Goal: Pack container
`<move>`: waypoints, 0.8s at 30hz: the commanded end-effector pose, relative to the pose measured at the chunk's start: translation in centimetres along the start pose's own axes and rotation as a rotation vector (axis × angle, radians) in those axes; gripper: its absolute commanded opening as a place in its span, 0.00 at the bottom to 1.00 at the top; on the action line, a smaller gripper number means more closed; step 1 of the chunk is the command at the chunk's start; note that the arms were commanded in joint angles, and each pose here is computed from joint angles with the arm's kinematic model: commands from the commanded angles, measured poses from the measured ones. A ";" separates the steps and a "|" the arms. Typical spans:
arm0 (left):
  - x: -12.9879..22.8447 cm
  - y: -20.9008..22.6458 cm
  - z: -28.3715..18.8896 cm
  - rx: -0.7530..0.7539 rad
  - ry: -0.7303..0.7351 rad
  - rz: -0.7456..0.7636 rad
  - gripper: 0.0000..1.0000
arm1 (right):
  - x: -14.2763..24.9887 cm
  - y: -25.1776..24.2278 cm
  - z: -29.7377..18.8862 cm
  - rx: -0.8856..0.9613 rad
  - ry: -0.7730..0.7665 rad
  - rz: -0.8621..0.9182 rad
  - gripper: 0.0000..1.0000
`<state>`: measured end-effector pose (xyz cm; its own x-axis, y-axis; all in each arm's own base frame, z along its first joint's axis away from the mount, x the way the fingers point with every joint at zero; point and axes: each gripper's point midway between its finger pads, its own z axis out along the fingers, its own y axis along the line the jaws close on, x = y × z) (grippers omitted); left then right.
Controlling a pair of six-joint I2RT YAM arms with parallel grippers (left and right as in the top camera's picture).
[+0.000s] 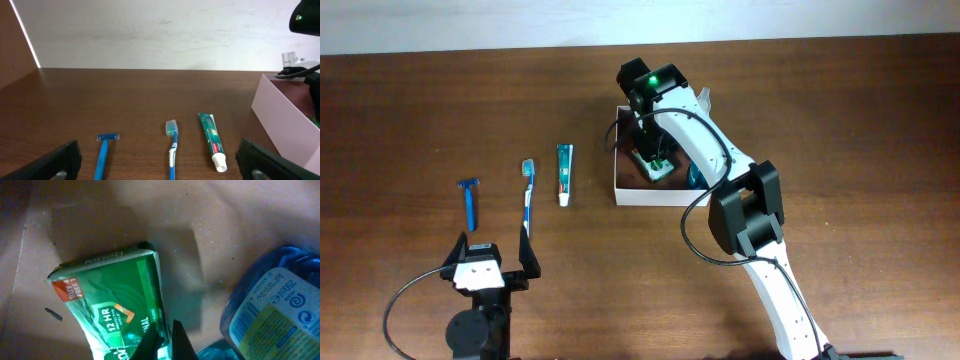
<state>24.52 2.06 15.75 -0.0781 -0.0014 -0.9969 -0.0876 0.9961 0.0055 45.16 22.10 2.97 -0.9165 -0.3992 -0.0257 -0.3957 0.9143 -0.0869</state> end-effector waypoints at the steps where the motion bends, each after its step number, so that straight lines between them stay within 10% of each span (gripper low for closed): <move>1: 0.1 -0.3 0.0 0.015 0.001 0.012 0.99 | 0.7 0.7 0.8 -0.025 0.033 -0.008 0.04; 24: 0.1 -0.3 0.0 0.015 0.001 0.012 0.99 | 2.0 3.8 0.3 -0.203 0.113 0.206 0.04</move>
<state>24.52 2.06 15.75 -0.0781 -0.0014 -0.9969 -0.0876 0.9961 0.0055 43.78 24.78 3.13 -0.9730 -0.2308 0.0001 -0.2299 0.9690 0.0907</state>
